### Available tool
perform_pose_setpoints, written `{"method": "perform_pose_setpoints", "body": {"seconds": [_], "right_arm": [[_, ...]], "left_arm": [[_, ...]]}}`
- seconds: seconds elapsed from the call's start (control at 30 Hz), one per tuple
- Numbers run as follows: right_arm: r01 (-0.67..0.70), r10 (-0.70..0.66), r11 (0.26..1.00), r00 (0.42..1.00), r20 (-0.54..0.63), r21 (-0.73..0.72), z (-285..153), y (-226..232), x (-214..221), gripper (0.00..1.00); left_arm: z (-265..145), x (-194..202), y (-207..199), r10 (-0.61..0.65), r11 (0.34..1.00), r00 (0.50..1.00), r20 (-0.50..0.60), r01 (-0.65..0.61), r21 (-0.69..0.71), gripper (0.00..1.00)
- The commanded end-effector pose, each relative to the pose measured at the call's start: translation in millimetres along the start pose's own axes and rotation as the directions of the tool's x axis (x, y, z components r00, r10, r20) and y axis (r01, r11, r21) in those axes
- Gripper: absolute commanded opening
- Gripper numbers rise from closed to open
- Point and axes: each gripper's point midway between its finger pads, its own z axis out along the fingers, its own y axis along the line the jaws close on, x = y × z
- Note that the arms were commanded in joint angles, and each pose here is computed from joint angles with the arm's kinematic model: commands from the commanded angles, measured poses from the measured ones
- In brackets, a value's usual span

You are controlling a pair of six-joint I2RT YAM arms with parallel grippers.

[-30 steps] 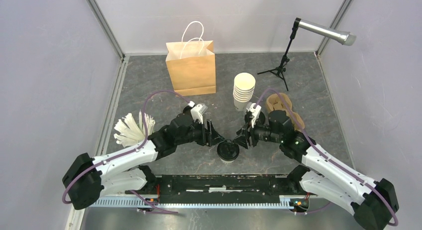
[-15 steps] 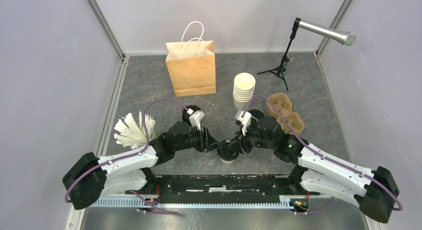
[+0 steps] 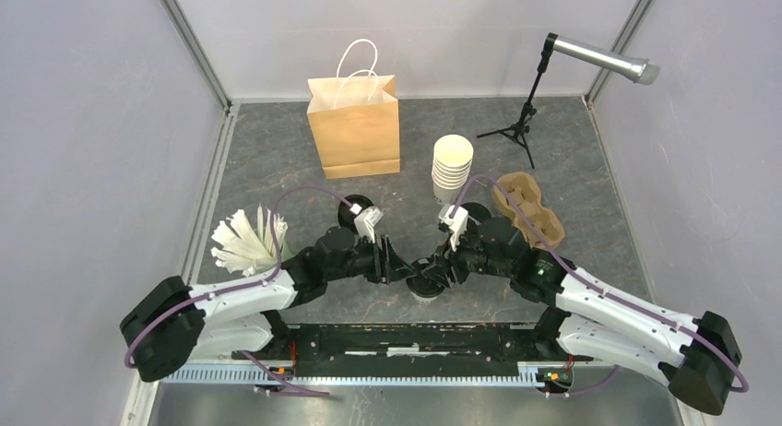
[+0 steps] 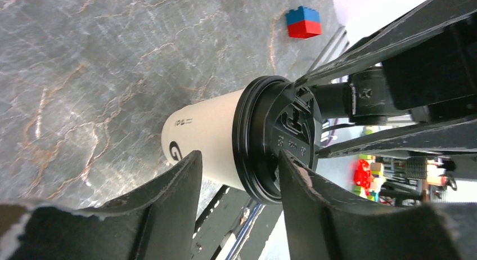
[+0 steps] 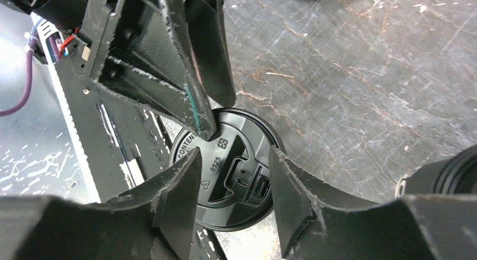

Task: Pack the takeout coffee

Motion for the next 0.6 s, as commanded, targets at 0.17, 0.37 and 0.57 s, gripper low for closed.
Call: {"method": "perform_pose_setpoints", "body": {"seconds": [0.17,0.37,0.57], "right_arm": [[0.032,-0.033,0.999,0.999,0.033,0.035,-23,5,-54,0.95],[0.061,-0.057,0.994,0.997,-0.055,0.087,-20,0,-42,0.98],[0.121,-0.113,0.991,0.985,-0.126,0.058,-9,17,-32,0.98]], "left_arm": [[-43,-67,-24,0.209,0.957,0.973,0.099,-0.183,-0.227,0.78],[-82,-99,-35,0.281,0.932,0.929,0.239,-0.206,-0.298,0.89],[-110,-102,-45,0.294,0.933,0.915,0.276,-0.213,-0.289,1.0]]}}
